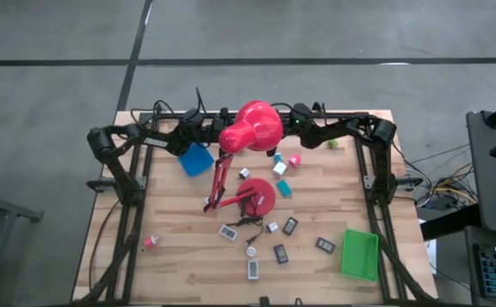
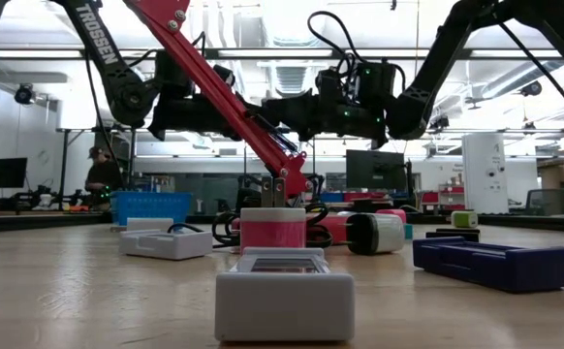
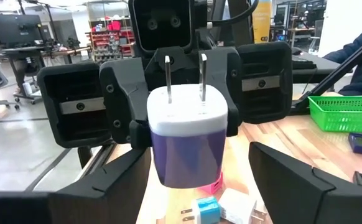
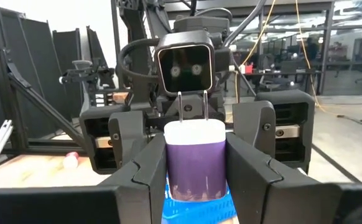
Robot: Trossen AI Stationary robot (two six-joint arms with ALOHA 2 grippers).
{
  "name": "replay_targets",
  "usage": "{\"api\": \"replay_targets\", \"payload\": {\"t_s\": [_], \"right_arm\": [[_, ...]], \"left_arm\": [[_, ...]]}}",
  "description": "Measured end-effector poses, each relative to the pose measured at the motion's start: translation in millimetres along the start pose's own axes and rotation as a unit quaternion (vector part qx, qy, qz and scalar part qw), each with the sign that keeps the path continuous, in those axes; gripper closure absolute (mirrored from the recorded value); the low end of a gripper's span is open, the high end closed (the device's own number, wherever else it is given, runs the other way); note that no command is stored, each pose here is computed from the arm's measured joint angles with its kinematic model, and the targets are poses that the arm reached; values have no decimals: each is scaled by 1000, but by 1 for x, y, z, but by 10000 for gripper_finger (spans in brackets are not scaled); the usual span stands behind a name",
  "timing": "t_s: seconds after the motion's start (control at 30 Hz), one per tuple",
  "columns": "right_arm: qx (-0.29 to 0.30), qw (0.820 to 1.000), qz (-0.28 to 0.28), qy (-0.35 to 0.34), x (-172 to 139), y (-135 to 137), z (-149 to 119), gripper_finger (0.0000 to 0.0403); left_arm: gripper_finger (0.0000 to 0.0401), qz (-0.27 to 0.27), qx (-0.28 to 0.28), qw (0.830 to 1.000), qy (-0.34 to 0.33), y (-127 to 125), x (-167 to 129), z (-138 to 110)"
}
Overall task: Pick & Place Office items
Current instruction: Put the purple charger adapter into the blue bin
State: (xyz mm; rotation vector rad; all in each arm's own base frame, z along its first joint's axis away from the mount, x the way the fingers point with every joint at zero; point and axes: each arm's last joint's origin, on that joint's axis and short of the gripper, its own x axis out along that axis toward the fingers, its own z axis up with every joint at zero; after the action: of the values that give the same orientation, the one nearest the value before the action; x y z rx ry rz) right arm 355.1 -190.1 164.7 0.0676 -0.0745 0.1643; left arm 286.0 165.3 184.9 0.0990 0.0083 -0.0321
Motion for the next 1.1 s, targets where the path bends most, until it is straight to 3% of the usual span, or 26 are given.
{"api": "replay_targets", "payload": {"t_s": [0.13,0.53,0.67,1.1], "right_arm": [[-14,1000,22,-8,-1,3,2,282],[-13,1000,17,-11,-2,3,3,282],[13,1000,21,18,-4,3,-9,282],[-5,1000,9,6,-4,2,-3,282]], "left_arm": [[128,-5,4,1000,1,-1,-1,-1],[129,12,6,1000,5,8,-9,-4],[129,42,37,998,-31,16,-14,9],[130,45,1,999,-2,23,-23,-3]]}}
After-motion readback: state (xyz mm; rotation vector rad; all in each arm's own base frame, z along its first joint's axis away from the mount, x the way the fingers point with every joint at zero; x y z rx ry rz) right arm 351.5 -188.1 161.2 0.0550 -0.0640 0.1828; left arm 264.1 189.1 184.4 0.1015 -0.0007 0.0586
